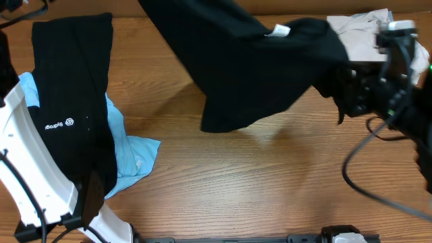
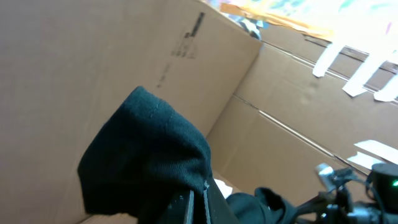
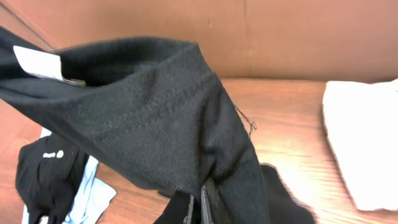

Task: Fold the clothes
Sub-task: 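Lift and stretch the black shirt between both grippers, pulling apart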

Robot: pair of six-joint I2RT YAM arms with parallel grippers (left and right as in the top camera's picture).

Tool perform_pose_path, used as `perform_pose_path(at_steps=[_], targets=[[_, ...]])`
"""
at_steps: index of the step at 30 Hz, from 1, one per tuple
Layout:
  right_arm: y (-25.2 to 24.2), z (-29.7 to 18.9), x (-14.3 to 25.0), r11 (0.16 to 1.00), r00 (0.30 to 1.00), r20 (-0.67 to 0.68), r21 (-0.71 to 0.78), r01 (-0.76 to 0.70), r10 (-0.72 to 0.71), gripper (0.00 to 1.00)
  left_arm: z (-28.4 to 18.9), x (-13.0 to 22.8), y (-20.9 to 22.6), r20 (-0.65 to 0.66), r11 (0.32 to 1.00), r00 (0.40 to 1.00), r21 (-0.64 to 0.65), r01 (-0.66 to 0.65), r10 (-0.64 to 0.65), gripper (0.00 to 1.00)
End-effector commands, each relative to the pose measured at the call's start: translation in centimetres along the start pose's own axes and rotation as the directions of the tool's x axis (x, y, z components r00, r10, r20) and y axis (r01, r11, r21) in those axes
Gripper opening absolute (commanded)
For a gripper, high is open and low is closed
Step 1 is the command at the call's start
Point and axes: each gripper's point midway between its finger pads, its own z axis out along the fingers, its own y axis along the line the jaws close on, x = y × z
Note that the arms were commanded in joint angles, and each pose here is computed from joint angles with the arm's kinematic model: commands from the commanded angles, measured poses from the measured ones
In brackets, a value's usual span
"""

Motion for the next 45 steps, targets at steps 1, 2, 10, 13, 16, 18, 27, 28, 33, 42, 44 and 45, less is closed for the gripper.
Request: perform_pose_path(at_steps=[1, 2, 10, 13, 16, 18, 27, 28, 33, 42, 44, 45], targets=[[-0.2, -4.2, -2.3, 0.995, 0.994, 0.104, 0.091, 0.027, -0.036, 0.04, -2.2, -1.4, -6.0, 0.038, 0.991, 0.991, 0.026, -0.129, 0.128, 0.04], [-0.2, -5.1, -2.6, 0.994, 0.993, 0.115, 0.105, 0.028, -0.04, 0.04, -2.7, -1.5, -6.6, 0.044, 0.989, 0.988, 0.018, -0.147, 0.146, 0.04], [0.5, -9.0, -2.7, 0.989, 0.987, 0.149, 0.138, 0.045, -0.066, 0.04, -6.1, -0.9, -7.7, 0.038, 0.97, 0.978, -0.14, -0.196, 0.203, 0.04], [0.2, -8.5, -1.7, 0.989, 0.994, 0.099, 0.143, 0.039, -0.053, 0.04, -7.0, 0.2, -4.6, 0.018, 0.938, 0.985, -0.31, -0.158, 0.172, 0.04], [-0.1, -7.6, -1.4, 0.989, 0.997, 0.064, 0.145, 0.032, -0.042, 0.04, -7.8, 1.3, -2.0, -0.01, 0.895, 0.991, -0.429, -0.127, 0.135, 0.04], [-0.3, -6.9, -1.7, 0.989, 0.998, 0.056, 0.146, 0.033, -0.042, 0.04, -8.2, 2.0, -0.4, -0.033, 0.866, 0.993, -0.486, -0.115, 0.114, 0.04], [-1.3, -3.1, -4.2, 0.987, 0.995, 0.065, 0.147, 0.064, -0.074, 0.04, -7.7, 2.9, 2.9, -0.059, 0.858, 0.996, -0.507, -0.083, 0.062, 0.04], [-1.3, -3.1, -4.3, 0.987, 0.995, 0.066, 0.147, 0.064, -0.074, 0.04, -7.7, 2.9, 3.0, -0.06, 0.858, 0.997, -0.507, -0.08, 0.058, 0.04], [-1.0, -3.8, -4.4, 0.987, 0.993, 0.086, 0.145, 0.067, -0.08, 0.04, -7.8, 2.9, 2.9, -0.062, 0.858, 0.996, -0.507, -0.086, 0.063, 0.04], [1.2, -10.3, -3.9, 0.986, 0.969, 0.216, 0.137, 0.092, -0.12, 0.04, -7.5, 3.1, 0.2, -0.068, 0.894, 0.995, -0.437, -0.096, 0.074, 0.04], [1.6, -11.6, -3.5, 0.986, 0.963, 0.238, 0.138, 0.096, -0.127, 0.04, -7.7, 3.2, -0.5, -0.067, 0.894, 0.995, -0.437, -0.098, 0.076, 0.04], [1.7, -12.0, -3.4, 0.986, 0.961, 0.243, 0.138, 0.098, -0.129, 0.04, -7.8, 3.3, -0.8, -0.068, 0.894, 0.995, -0.438, -0.096, 0.074, 0.04]])
